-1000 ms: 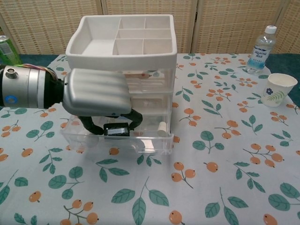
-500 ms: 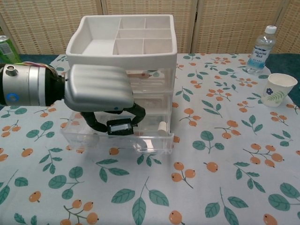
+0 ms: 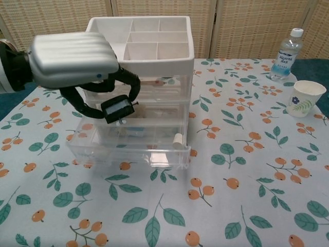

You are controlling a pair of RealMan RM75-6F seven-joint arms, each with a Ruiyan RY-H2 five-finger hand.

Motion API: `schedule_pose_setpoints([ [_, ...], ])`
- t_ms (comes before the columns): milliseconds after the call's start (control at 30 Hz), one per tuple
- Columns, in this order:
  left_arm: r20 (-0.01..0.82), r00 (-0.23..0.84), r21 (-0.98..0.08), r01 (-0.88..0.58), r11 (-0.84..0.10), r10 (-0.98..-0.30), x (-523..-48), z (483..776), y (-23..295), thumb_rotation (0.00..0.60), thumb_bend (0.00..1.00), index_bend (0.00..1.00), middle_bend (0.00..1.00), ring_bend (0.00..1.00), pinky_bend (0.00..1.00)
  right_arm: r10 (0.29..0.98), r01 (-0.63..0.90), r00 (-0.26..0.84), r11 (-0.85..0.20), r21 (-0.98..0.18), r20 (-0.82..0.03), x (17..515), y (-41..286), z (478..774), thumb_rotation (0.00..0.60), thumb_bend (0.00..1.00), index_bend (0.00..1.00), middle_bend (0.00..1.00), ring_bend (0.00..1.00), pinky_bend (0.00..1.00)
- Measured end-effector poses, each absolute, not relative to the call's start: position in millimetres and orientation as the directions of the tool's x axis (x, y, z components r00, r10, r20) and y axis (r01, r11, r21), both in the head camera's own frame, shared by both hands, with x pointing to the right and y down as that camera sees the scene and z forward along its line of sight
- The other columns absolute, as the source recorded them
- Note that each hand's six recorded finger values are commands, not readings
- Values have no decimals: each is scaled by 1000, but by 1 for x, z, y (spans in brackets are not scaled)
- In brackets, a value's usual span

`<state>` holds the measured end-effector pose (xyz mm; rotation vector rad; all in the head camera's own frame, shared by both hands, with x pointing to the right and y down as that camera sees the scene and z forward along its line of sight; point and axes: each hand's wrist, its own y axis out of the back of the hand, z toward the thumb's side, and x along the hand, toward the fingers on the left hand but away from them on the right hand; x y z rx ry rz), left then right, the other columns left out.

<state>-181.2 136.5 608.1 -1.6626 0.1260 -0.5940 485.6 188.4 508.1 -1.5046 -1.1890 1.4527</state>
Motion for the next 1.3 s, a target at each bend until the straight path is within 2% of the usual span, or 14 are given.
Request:
schedule_pose_setpoints([
  [233, 318, 812, -947, 253, -197, -490, -215, 597, 136, 600, 208, 457, 964, 1000, 1000, 943, 136, -46, -322, -937, -330, 481, 187, 510, 600, 186, 0, 86, 241, 245],
  [667, 424, 695, -906, 325, -272, -580, -276, 598, 150, 600, 208, 455, 963, 1000, 1000, 945, 137, -29, -320, -937, -327, 475, 187, 509, 600, 187, 0, 86, 241, 245],
  [1167, 523, 564, -852, 366, -375, -639, -326, 624, 149, 600, 229, 447, 963, 1000, 1000, 949, 135, -20, -309, -942, -314, 471, 189, 502, 600, 186, 0, 86, 241, 245],
  [1300, 552, 540, -833, 383, -399, -635, -333, 631, 152, 600, 229, 444, 962, 1000, 1000, 950, 136, -21, -308, -942, -313, 471, 191, 501, 600, 187, 0, 86, 241, 245],
])
